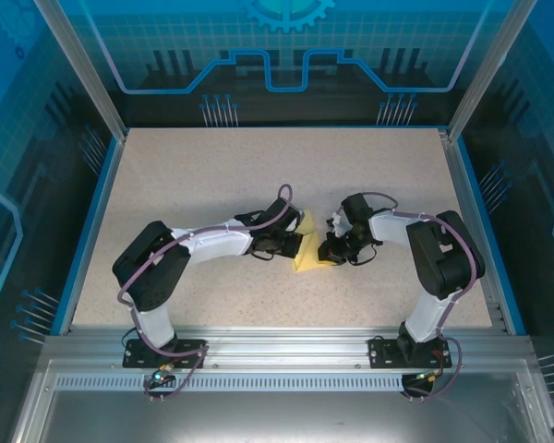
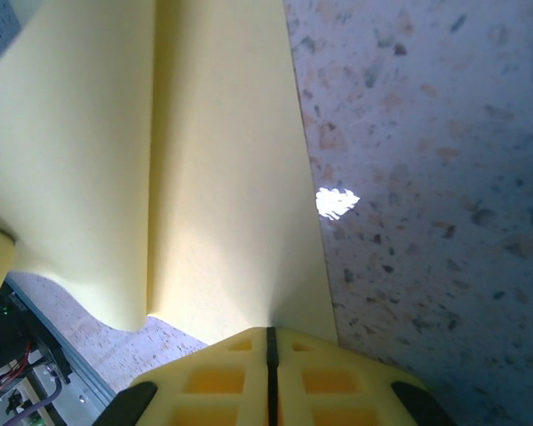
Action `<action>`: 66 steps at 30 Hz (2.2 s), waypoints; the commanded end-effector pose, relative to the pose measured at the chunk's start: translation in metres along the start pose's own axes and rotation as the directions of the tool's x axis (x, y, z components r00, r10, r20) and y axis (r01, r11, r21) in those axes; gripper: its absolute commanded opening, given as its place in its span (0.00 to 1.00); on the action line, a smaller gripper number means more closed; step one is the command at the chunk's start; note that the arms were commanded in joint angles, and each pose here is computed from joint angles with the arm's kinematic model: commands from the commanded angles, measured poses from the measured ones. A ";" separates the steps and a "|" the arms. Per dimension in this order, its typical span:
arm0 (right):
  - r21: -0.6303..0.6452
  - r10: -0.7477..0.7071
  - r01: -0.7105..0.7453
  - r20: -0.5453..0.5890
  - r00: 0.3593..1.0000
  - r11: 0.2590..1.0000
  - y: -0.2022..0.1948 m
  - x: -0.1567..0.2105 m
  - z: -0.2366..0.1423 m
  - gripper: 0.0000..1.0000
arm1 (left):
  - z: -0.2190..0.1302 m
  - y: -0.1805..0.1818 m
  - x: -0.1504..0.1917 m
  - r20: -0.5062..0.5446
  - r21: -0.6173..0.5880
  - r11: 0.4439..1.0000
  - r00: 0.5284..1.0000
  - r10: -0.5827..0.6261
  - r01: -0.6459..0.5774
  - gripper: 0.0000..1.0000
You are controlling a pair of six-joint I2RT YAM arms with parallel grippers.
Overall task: Fold a paper plane with a square sheet of paper (fold left side to right side)
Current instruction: Fold the triangle a second time at the center of the table.
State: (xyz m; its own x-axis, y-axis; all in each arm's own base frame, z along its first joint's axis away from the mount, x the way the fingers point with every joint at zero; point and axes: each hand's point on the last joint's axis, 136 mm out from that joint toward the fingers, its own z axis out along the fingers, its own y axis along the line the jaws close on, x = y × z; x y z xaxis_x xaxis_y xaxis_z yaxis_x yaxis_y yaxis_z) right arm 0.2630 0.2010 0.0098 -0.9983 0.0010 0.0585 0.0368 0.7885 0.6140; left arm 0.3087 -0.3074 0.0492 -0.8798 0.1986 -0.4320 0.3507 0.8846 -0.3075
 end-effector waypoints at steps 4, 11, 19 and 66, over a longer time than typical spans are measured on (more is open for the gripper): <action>0.065 0.000 0.003 -0.046 0.999 0.998 -0.008 0.007 0.006 0.09 | 0.005 0.010 -0.007 -0.016 -0.044 0.999 1.000 0.024 -0.025 0.01; 0.068 -0.003 0.006 -0.053 0.999 0.998 -0.009 0.009 0.006 0.09 | 0.011 0.013 -0.008 -0.021 -0.055 0.998 1.000 0.018 -0.019 0.01; 0.072 -0.002 0.006 -0.057 0.998 0.997 -0.009 0.009 0.006 0.09 | 0.016 0.016 -0.007 -0.034 -0.067 0.998 0.999 0.011 -0.014 0.01; -0.005 -0.038 0.038 -0.005 0.999 0.999 0.016 -0.005 -0.012 0.11 | 0.038 0.030 0.019 -0.102 -0.101 0.995 0.995 -0.017 0.007 0.01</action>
State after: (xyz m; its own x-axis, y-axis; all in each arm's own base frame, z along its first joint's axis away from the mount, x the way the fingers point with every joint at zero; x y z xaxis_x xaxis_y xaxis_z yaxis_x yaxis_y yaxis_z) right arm 0.2640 0.2021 0.0112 -0.9972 -0.0222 0.0719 0.0252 0.8014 0.5976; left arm 0.3196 -0.3013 0.0166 -0.8965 0.2208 -0.3841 0.3280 0.9135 -0.2405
